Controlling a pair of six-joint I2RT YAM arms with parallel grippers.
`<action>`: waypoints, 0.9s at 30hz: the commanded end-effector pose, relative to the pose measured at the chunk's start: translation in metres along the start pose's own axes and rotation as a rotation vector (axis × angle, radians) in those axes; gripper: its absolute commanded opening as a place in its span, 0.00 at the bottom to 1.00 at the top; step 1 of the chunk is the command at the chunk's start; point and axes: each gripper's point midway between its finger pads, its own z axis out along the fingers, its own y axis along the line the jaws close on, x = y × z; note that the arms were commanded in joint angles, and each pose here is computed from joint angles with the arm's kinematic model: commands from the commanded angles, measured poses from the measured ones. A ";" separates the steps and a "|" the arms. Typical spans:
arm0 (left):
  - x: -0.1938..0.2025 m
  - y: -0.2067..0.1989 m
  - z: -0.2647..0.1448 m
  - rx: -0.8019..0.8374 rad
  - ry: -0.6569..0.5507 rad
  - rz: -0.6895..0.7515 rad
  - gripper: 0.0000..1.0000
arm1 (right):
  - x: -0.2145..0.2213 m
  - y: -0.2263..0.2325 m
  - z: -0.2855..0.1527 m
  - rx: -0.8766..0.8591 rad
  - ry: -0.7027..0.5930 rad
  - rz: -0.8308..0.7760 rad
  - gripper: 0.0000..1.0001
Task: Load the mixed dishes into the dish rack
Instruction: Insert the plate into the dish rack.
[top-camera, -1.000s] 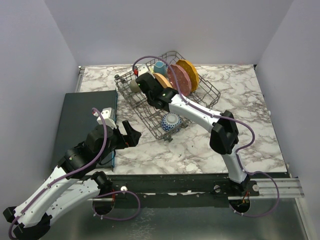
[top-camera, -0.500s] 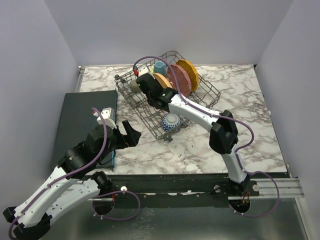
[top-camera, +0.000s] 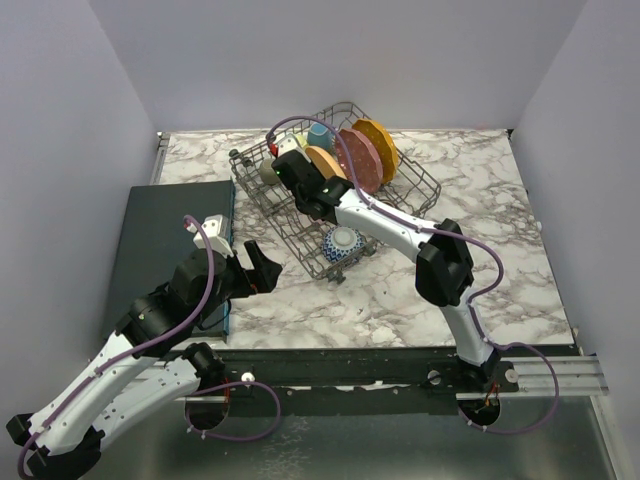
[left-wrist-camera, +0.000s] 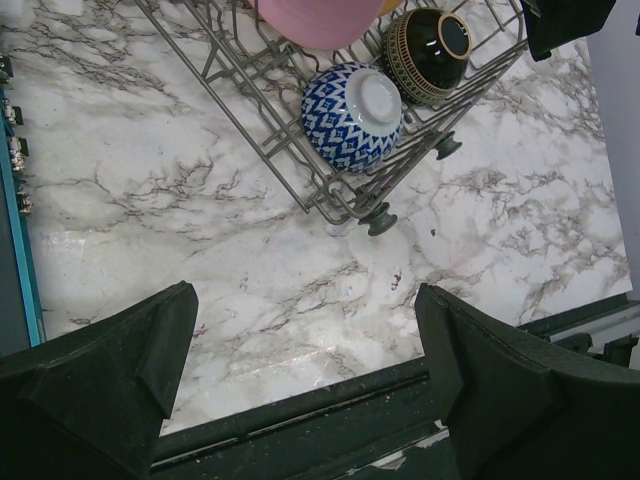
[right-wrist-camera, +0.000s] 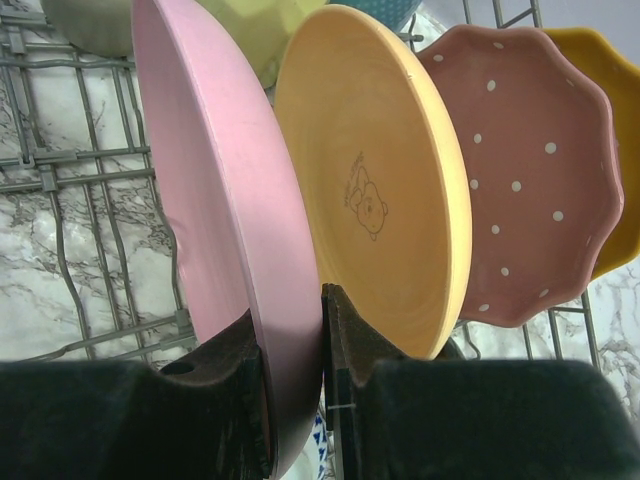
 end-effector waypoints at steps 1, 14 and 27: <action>-0.003 0.004 0.004 -0.023 -0.020 0.008 0.99 | 0.012 0.008 0.011 -0.017 0.029 0.002 0.00; -0.003 0.005 0.004 -0.026 -0.021 0.006 0.99 | 0.023 0.011 0.021 -0.026 0.053 0.008 0.00; -0.004 0.005 0.004 -0.027 -0.023 0.005 0.99 | 0.036 0.013 0.029 -0.028 0.085 0.000 0.00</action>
